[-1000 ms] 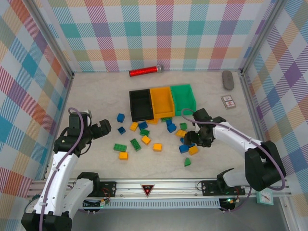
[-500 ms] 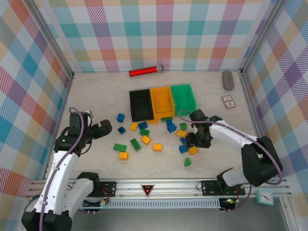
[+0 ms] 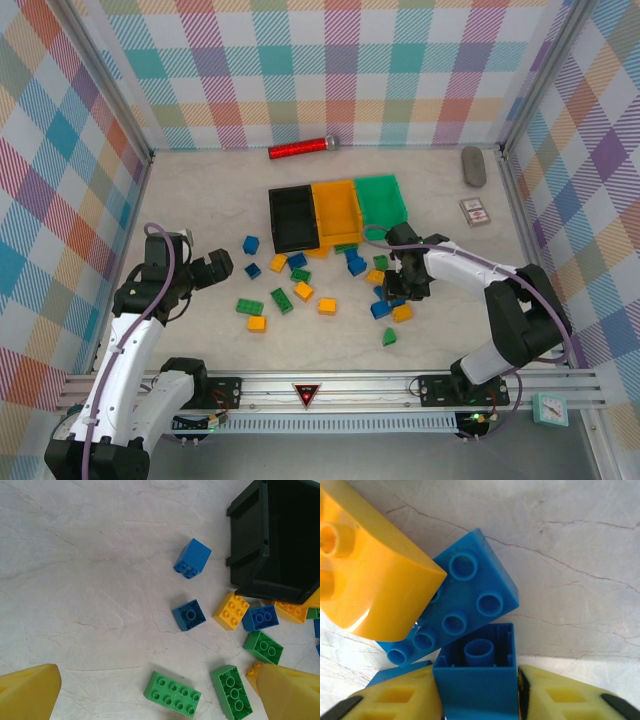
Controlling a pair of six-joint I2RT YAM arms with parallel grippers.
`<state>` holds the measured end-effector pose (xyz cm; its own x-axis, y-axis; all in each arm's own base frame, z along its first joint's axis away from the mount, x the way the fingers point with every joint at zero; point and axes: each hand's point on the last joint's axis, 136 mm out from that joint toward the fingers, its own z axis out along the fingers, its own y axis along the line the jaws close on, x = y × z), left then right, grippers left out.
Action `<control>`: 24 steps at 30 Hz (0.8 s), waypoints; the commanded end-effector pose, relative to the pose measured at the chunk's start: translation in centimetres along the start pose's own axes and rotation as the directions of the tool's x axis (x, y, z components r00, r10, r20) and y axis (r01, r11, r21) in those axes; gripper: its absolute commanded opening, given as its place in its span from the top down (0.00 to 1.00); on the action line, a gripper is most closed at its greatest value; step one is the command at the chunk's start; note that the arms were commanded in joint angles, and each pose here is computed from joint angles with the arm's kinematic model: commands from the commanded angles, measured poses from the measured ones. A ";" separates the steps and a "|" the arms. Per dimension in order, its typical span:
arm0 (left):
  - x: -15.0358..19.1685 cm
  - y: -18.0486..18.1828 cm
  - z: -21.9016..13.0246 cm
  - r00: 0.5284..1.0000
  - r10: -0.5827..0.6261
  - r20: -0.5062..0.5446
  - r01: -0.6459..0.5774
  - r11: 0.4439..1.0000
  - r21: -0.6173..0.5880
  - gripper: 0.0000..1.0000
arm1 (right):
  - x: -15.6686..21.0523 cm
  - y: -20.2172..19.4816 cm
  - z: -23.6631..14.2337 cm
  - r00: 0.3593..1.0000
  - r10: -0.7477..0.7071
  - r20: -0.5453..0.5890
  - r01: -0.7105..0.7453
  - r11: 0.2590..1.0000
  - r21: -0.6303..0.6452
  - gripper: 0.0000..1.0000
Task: Sort the legos into containers by color
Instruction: Pick up the lego from the center of the table, then place the lego in the container.
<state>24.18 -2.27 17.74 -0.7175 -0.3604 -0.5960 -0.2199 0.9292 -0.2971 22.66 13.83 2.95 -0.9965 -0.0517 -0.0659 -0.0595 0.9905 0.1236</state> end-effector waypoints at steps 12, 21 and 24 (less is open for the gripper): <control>0.4 0.1 0.3 1.000 -0.004 -0.014 0.004 1.000 0.010 0.00 | -1.9 0.9 -6.6 0.984 -0.022 0.177 0.028 0.999 -0.031 0.75; 0.5 0.0 0.3 1.000 -0.003 -0.016 0.004 1.000 0.015 0.00 | -11.5 2.7 -10.8 0.934 -0.027 0.357 0.050 0.997 -0.056 0.75; 0.5 -0.1 0.3 1.000 -0.004 -0.017 0.004 1.000 0.018 0.00 | -15.5 2.8 -11.0 0.925 -0.002 0.380 0.029 0.998 -0.065 0.75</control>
<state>24.17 -2.40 17.73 -0.7199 -0.3597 -0.5936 -0.2151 0.9287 -0.3019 33.90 15.99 14.90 -0.9145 -0.0037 -0.4045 -0.0891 0.9772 0.1925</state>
